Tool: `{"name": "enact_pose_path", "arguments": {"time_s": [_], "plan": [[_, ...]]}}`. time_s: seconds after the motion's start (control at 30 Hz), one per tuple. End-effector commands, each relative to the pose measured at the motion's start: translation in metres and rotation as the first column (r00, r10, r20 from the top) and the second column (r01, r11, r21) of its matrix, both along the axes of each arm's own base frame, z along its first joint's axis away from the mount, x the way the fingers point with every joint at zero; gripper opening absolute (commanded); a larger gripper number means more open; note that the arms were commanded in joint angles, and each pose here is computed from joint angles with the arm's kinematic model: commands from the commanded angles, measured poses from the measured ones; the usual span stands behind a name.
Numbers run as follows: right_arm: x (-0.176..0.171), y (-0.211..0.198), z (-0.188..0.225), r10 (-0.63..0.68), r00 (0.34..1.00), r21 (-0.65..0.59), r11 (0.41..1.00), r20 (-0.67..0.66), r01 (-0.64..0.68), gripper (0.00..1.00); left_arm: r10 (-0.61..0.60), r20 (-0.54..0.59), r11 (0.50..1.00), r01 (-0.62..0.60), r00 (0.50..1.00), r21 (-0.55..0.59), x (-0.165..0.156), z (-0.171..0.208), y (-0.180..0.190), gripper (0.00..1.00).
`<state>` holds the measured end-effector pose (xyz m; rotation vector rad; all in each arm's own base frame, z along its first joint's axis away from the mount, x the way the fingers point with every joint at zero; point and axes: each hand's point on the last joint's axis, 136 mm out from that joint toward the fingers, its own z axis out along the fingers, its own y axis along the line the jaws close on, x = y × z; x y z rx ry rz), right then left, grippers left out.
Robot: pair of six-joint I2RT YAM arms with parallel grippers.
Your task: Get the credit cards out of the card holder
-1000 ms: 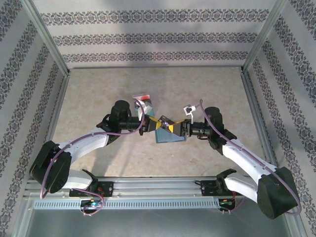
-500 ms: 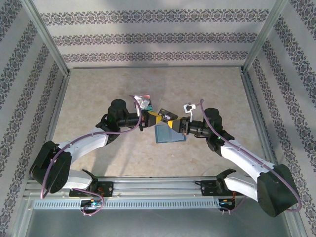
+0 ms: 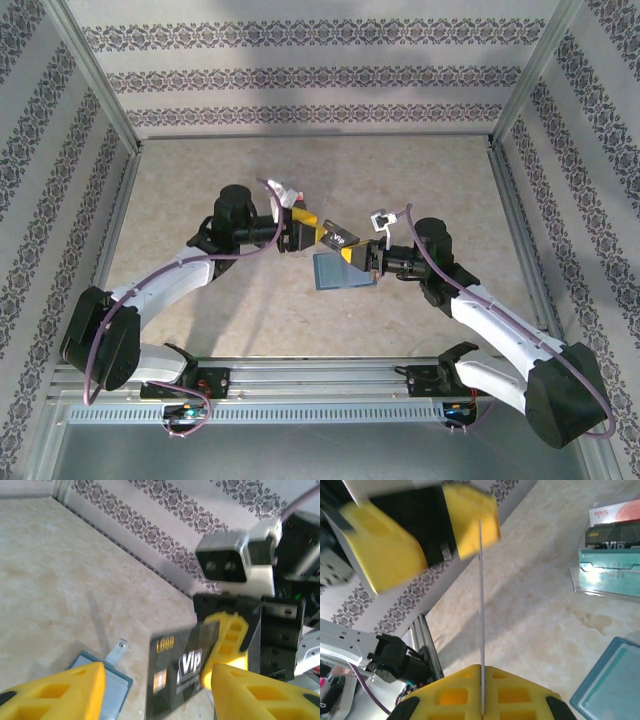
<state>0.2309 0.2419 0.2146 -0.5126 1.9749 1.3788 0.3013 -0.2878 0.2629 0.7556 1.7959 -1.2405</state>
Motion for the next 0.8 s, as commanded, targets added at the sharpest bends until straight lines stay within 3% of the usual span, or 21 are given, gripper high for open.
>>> {"name": "enact_pose_path", "arguments": {"time_s": [0.0, 0.3, 0.77], "plan": [[-0.011, 0.003, 0.006, 0.075, 0.997, -0.034, 0.997, 0.028, -0.074, 0.00, -0.061, 0.101, 0.983, 0.042, 0.993, 0.179, -0.006, 0.012, 0.009, 0.60], [-0.024, 0.019, 0.006, 0.180, 0.984, -0.081, 0.981, 0.018, -0.178, 0.00, -0.369, 0.042, 0.848, 0.317, 0.929, 0.425, -0.033, 0.001, -0.001, 0.59], [-0.034, 0.033, 0.007, 0.276, 0.961, -0.096, 0.957, 0.009, -0.274, 0.00, -0.573, -0.107, 0.702, 0.554, 0.812, 0.447, -0.051, -0.018, -0.010, 0.50]]}}
